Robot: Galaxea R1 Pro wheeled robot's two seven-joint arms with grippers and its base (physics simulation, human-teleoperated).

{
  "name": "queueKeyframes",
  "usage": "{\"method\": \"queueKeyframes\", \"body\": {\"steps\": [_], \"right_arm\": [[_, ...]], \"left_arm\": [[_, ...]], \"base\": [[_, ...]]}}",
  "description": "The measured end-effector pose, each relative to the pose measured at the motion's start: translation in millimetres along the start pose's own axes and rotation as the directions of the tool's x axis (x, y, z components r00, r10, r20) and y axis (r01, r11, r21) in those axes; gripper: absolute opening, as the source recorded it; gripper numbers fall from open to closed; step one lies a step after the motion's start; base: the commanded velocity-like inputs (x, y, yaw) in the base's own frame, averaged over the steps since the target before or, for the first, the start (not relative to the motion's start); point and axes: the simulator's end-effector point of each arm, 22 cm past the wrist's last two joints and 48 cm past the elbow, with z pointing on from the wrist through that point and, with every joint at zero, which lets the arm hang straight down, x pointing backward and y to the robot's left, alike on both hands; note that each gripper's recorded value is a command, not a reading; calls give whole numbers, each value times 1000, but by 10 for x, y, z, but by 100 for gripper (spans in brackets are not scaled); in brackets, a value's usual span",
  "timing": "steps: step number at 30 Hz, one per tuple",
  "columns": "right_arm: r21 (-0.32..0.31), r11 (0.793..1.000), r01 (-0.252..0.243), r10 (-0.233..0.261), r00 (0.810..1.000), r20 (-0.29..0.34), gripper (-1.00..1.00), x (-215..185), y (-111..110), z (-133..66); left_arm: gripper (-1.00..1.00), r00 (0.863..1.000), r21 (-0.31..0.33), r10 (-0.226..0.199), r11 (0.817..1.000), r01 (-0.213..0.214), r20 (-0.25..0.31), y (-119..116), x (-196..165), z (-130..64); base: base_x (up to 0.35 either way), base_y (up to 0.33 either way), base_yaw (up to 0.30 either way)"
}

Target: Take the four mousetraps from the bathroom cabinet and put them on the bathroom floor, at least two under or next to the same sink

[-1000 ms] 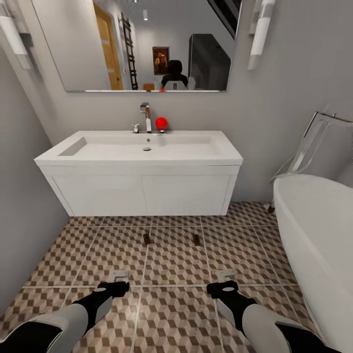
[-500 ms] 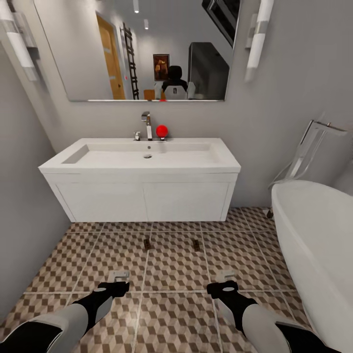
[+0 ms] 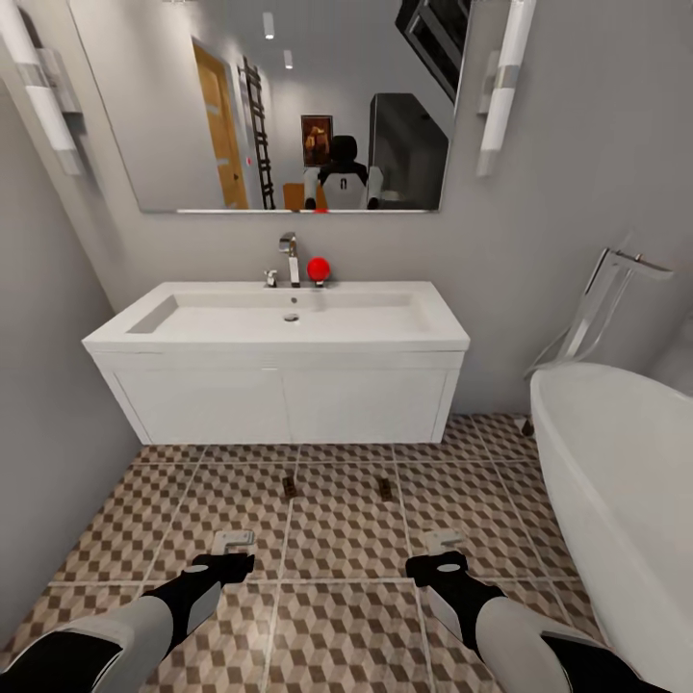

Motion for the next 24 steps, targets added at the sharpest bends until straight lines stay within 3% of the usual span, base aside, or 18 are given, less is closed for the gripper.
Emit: {"method": "queueKeyframes", "body": {"steps": [16,24], "right_arm": [[-11,1000,3,-3,1000,-24,100,-40,-5,-231],[-2,1000,14,-14,995,-97,100,396,-128,-353]], "left_arm": [[100,999,7,-3,1000,4,-44,-9,-93,-227],[100,997,4,-25,1000,25,-70,11,-123,-338]], "base": [[0,0,0],[0,0,0]]}}
